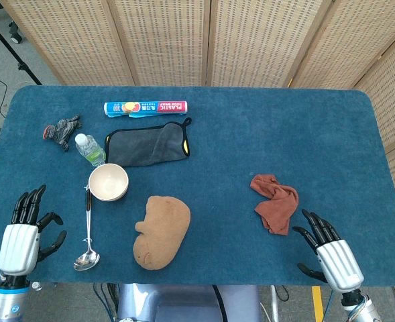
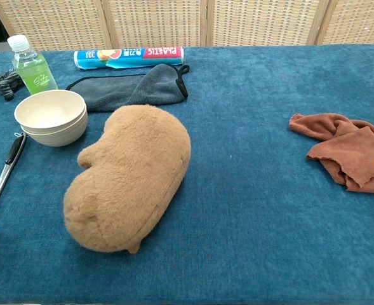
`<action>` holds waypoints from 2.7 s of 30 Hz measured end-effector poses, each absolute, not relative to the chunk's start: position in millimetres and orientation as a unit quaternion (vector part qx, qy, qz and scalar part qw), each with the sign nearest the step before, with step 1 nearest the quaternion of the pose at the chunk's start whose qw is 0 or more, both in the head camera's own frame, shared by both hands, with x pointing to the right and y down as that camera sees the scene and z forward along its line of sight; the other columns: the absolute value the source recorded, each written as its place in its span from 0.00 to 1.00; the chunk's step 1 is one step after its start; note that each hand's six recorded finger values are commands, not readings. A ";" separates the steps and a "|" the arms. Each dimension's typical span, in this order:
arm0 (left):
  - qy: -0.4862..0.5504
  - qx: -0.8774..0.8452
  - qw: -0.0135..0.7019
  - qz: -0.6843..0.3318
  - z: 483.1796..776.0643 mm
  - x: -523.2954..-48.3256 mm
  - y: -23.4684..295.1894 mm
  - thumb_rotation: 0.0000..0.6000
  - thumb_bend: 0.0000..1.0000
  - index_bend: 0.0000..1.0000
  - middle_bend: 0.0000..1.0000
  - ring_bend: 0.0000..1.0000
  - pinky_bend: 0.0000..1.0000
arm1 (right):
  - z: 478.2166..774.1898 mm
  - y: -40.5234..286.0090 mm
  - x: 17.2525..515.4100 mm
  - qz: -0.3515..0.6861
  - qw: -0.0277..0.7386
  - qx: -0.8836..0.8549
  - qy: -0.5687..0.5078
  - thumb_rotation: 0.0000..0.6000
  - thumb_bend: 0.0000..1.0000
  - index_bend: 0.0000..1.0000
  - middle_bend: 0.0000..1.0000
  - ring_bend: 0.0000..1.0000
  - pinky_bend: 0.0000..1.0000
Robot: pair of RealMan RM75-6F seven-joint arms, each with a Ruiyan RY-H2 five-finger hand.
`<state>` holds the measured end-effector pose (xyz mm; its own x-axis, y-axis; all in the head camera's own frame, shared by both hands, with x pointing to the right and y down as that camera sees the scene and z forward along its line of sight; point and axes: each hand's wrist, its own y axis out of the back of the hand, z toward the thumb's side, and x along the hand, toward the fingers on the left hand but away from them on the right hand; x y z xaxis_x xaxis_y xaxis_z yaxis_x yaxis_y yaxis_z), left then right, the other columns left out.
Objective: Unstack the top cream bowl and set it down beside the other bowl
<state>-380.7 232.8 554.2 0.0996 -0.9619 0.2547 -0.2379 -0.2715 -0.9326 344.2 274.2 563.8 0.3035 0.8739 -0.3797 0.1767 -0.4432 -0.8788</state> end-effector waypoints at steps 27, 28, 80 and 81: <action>0.324 -0.667 0.387 -0.548 610.8 -370.7 123.1 1.00 0.27 0.45 0.05 0.00 0.04 | 566.5 271.6 345.8 0.463 0.370 -0.715 -0.370 1.00 0.16 0.22 0.00 0.00 0.15; 0.321 -0.666 0.392 -0.547 613.9 -366.6 121.3 1.00 0.27 0.45 0.05 0.00 0.04 | 566.2 271.4 346.0 0.462 0.370 -0.715 -0.371 1.00 0.16 0.22 0.00 0.00 0.15; 0.254 -0.676 0.409 -0.557 649.0 -327.5 139.5 1.00 0.27 0.45 0.05 0.00 0.04 | 557.9 269.2 349.8 0.453 0.370 -0.714 -0.385 1.00 0.16 0.22 0.00 0.00 0.15; 0.254 -0.677 0.408 -0.558 649.7 -327.7 139.9 1.00 0.27 0.45 0.05 0.00 0.04 | 557.7 269.1 349.9 0.453 0.370 -0.714 -0.386 1.00 0.16 0.22 0.00 0.00 0.15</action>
<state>-327.7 139.9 649.7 0.2487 -0.7992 0.5472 0.1111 -0.5377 -0.8358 349.9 269.1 557.7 0.2931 0.8855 -0.3605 0.2150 -0.4284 -0.8776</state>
